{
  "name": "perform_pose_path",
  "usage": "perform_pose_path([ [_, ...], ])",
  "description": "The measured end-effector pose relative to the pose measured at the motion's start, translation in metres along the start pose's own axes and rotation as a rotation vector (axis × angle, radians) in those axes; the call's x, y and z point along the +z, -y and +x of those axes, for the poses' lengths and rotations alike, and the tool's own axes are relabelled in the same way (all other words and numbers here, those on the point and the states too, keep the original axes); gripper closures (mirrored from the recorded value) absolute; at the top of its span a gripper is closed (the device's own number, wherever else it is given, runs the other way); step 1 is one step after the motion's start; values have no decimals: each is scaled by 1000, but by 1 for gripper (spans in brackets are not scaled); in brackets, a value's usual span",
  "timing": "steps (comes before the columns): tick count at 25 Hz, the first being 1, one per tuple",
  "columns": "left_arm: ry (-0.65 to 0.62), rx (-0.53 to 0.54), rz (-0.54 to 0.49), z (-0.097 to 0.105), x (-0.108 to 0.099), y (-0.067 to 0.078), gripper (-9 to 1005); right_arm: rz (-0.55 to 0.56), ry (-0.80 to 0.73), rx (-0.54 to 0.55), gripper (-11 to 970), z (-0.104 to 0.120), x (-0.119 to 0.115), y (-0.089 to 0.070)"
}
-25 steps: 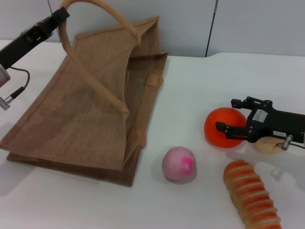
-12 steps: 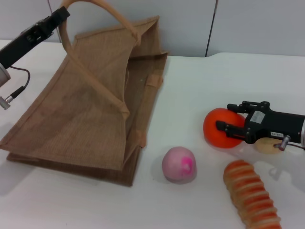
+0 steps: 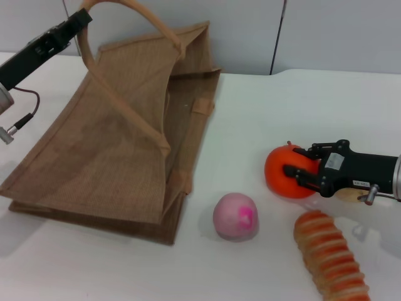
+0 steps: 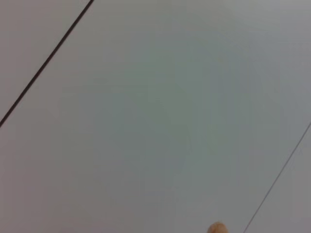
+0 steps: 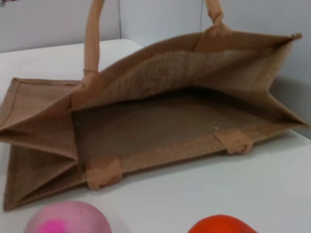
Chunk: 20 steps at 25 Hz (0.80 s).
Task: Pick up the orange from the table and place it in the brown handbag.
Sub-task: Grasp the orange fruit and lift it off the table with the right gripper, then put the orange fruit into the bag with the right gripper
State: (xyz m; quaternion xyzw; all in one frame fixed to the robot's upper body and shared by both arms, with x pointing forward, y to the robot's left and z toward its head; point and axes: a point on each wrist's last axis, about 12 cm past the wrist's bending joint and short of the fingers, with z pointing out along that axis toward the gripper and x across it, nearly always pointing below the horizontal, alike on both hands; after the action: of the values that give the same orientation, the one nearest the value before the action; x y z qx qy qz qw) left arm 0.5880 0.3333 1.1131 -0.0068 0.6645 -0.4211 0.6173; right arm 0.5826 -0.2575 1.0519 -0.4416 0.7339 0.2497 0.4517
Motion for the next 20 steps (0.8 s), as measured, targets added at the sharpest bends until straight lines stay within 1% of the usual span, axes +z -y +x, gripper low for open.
perform_pose_path([
  [7, -5, -1, 7, 1, 1, 1, 865, -19, 74, -20, 557, -8, -2, -2],
  [11, -3, -2, 25, 0, 2, 3, 865, -15, 83, -19, 585, -9, -2, -2],
  [14, -3, -1, 38, 0, 2, 5, 865, -34, 101, -28, 607, -11, -2, -4],
  [17, -2, -5, 62, -1, 3, 8, 866, -63, 145, -50, 637, -19, -2, -5],
  [20, 0, -6, 84, -2, 5, 10, 865, -66, 176, -67, 679, -29, 3, -4],
])
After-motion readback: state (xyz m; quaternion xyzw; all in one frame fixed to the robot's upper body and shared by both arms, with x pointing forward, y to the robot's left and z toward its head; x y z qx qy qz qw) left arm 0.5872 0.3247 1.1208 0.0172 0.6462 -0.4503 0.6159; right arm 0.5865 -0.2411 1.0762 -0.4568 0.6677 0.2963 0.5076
